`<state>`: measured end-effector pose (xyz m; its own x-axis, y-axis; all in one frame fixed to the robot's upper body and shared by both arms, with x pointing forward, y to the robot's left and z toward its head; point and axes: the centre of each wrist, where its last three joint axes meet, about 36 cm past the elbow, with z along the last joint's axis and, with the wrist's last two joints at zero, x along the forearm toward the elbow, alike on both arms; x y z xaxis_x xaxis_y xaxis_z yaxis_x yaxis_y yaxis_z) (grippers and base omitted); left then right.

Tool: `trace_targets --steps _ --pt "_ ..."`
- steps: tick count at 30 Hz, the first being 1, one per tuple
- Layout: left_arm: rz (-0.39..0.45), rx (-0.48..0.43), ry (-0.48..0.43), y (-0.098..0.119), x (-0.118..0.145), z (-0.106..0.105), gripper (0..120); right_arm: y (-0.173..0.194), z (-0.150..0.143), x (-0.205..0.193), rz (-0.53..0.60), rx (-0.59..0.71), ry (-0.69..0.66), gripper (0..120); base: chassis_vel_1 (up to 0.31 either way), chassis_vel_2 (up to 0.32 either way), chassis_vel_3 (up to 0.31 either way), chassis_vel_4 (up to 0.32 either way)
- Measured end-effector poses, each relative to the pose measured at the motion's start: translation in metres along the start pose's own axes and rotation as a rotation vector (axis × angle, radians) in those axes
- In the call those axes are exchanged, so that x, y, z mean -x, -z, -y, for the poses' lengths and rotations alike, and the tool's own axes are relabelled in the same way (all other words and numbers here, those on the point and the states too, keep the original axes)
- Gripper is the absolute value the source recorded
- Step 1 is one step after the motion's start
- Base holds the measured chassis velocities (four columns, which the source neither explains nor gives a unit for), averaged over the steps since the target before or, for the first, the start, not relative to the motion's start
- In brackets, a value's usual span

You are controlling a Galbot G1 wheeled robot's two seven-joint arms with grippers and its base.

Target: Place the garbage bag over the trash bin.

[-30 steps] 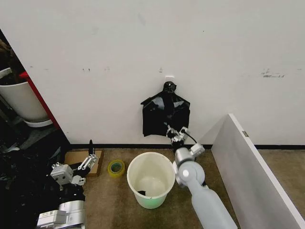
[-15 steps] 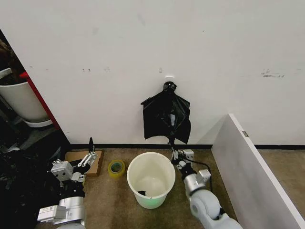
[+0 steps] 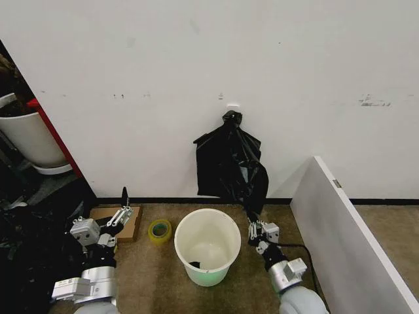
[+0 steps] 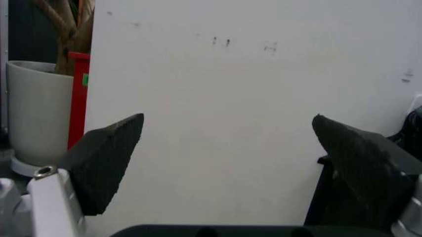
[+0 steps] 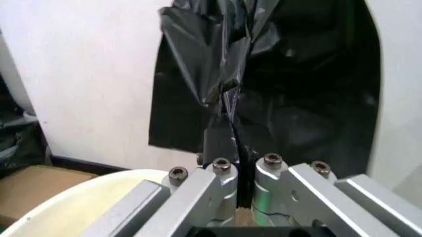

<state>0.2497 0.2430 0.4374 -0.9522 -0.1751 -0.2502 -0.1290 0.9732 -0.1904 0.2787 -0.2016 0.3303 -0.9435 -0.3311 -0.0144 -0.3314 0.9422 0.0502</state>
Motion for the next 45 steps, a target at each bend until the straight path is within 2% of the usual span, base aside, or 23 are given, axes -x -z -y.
trace_targets --steps 10,21,32,34,37,38,41,42,45 --pt "0.004 -0.006 -0.007 0.003 0.004 -0.002 100 -0.014 0.0 -0.029 0.032 -0.043 0.058 0 0.0 0.0 0.0 0.0" --pt "-0.002 -0.007 -0.008 0.001 0.006 -0.003 100 -0.025 -0.001 -0.062 0.015 -0.034 0.088 0 0.0 0.0 0.0 0.0" --pt "-0.006 -0.005 -0.006 0.0 0.006 -0.004 100 -0.01 0.009 -0.014 0.143 -0.023 0.072 0 0.0 0.0 0.0 0.0" --pt "-0.009 -0.004 -0.005 -0.001 0.006 -0.004 100 -0.01 0.013 -0.007 0.176 -0.035 0.091 10 0.0 0.0 0.0 0.0" --pt "-0.01 -0.004 -0.004 -0.002 0.006 -0.004 100 -0.013 0.017 -0.005 0.193 -0.068 0.117 15 0.0 0.0 0.0 0.0" --pt "-0.011 -0.004 -0.004 -0.002 0.006 -0.003 100 -0.015 0.022 -0.005 0.205 -0.114 0.147 21 0.0 0.0 0.0 0.0" --pt "-0.011 -0.006 -0.004 -0.003 0.006 -0.002 100 -0.016 0.033 -0.008 0.227 -0.224 0.194 30 0.0 0.0 0.0 0.0" --pt "-0.012 -0.006 -0.005 -0.003 0.006 -0.002 100 -0.015 0.037 -0.009 0.235 -0.261 0.214 38 0.0 0.0 0.0 0.0" --pt "-0.012 -0.006 -0.005 -0.003 0.006 -0.002 100 -0.009 0.042 -0.013 0.252 -0.326 0.24 46 0.0 0.0 0.0 0.0"
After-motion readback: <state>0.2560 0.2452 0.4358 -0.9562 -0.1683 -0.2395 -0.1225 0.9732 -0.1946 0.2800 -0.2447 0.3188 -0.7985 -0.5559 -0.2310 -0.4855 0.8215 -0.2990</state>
